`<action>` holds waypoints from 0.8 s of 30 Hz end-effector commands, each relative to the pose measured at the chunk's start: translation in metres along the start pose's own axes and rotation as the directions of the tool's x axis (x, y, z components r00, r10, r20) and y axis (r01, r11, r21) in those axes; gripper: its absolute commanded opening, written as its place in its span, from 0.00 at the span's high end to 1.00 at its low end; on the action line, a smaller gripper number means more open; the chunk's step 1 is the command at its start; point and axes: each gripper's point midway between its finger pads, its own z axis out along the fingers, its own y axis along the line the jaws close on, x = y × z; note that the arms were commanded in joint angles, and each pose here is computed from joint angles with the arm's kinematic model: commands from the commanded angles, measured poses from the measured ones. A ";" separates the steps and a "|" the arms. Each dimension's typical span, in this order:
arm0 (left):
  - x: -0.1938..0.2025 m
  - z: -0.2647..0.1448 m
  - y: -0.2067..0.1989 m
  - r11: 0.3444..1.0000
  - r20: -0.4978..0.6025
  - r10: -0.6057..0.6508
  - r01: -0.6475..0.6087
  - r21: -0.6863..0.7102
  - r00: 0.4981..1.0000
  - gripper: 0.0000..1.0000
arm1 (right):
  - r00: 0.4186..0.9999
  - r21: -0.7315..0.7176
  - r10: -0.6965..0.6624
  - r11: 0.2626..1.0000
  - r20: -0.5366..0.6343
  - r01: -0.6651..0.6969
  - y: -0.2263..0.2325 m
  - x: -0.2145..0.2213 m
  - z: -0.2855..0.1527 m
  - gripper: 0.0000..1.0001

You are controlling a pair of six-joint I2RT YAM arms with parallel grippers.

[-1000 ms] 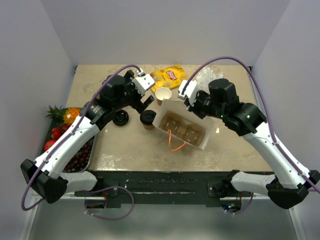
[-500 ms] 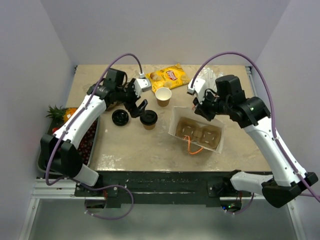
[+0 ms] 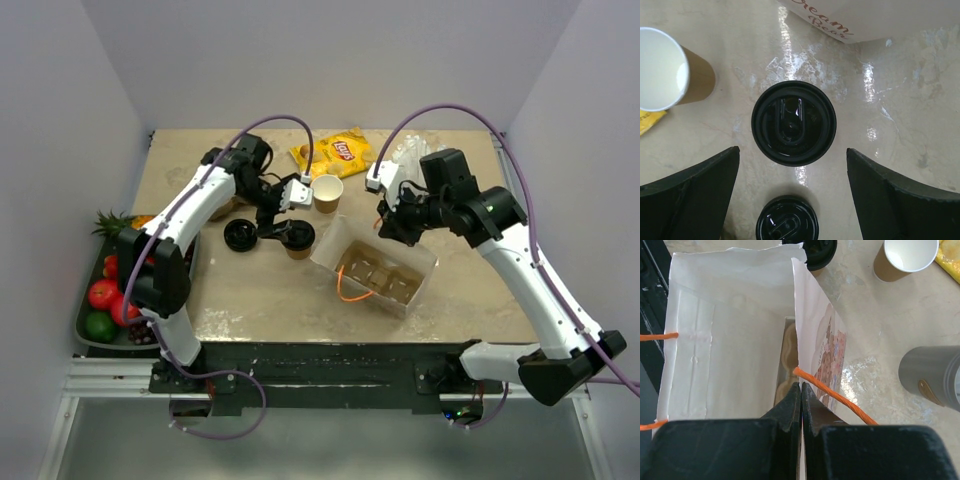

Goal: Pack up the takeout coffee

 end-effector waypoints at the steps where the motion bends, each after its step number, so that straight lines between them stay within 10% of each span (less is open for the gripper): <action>1: -0.013 0.003 0.005 0.996 0.061 0.091 -0.092 0.007 0.994 0.08 | 1.000 -0.002 -0.009 1.000 0.021 0.009 0.003 -0.005 -0.007 1.00; 24: 0.009 0.040 0.017 0.997 0.049 -0.006 0.002 0.084 0.999 0.07 | 1.000 0.035 0.006 0.999 0.001 -0.006 -0.008 0.001 -0.006 1.00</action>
